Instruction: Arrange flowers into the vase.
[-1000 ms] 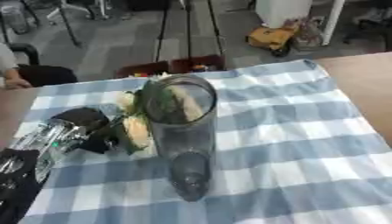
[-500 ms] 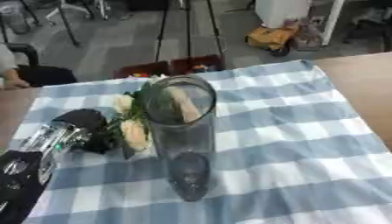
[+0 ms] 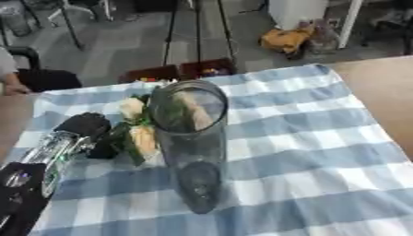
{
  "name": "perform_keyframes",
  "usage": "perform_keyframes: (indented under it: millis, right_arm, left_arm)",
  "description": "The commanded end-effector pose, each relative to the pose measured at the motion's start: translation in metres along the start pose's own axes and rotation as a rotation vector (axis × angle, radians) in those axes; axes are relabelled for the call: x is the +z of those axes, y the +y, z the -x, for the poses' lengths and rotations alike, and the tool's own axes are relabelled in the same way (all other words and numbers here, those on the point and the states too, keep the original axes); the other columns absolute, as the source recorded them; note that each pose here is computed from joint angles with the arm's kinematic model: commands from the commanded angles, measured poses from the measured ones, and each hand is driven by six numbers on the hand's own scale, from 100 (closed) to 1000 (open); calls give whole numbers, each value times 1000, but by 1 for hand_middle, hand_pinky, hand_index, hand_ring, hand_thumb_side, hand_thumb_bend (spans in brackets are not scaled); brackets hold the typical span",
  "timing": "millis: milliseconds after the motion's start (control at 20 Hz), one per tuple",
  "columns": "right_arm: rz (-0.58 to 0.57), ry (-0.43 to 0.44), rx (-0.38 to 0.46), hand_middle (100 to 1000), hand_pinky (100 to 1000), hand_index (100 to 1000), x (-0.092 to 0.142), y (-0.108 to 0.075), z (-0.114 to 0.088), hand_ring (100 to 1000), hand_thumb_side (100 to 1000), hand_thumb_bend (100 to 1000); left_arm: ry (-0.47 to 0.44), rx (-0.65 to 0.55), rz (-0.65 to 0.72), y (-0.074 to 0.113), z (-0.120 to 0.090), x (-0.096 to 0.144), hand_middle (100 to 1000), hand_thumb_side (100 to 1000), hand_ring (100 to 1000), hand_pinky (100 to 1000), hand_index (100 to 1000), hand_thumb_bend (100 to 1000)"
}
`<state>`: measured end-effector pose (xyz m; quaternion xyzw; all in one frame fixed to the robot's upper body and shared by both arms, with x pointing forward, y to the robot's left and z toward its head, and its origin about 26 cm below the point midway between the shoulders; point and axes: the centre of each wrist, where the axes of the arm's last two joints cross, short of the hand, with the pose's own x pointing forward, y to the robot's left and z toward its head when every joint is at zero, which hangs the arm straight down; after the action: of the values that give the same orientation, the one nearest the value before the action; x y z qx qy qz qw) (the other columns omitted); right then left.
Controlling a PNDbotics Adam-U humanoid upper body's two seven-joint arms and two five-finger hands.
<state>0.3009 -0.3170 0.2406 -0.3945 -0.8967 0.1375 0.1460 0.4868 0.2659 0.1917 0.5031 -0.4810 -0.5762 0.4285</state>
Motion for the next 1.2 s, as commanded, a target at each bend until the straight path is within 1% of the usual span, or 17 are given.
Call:
perform_keyframes:
  millis: [50, 150, 250, 350, 450, 650, 800, 1200]
  right_arm:
    - [16, -23, 11, 589, 850, 809, -5, -6, -2, 811, 886, 100]
    - [17, -24, 10, 589, 850, 808, -5, -6, -2, 810, 887, 100]
    - [18, -24, 10, 588, 850, 809, -6, -6, -2, 810, 886, 100]
    - [18, -23, 10, 588, 850, 809, -5, -6, -2, 810, 886, 100]
    - [19, -22, 9, 588, 850, 809, -5, -6, -2, 811, 886, 100]
    - [19, -20, 9, 588, 850, 809, -5, -6, -2, 811, 885, 100]
    - [20, -17, 10, 587, 850, 809, -4, -6, -2, 811, 884, 100]
    - [24, -12, 10, 586, 850, 809, -4, -6, -2, 810, 884, 100]
  left_arm:
    - [34, 34, -115, 16, 6, -1, 125, 835, 100, 100, 216, 100]
    - [44, 50, -167, 16, 5, -1, 100, 833, 100, 100, 194, 100]
    - [54, 52, -204, 15, 4, -2, 100, 825, 100, 100, 183, 100]
    - [65, 62, -233, 16, 3, -2, 100, 823, 100, 100, 153, 100]
    - [76, 75, -265, 17, 3, -2, 100, 781, 100, 100, 134, 100]
    - [99, 111, -323, 20, 3, -1, 100, 738, 100, 100, 115, 100]
    - [114, 157, -372, 26, 4, 1, 100, 716, 100, 100, 111, 100]
    - [137, 306, -512, 55, 5, 12, 100, 695, 100, 100, 103, 100]
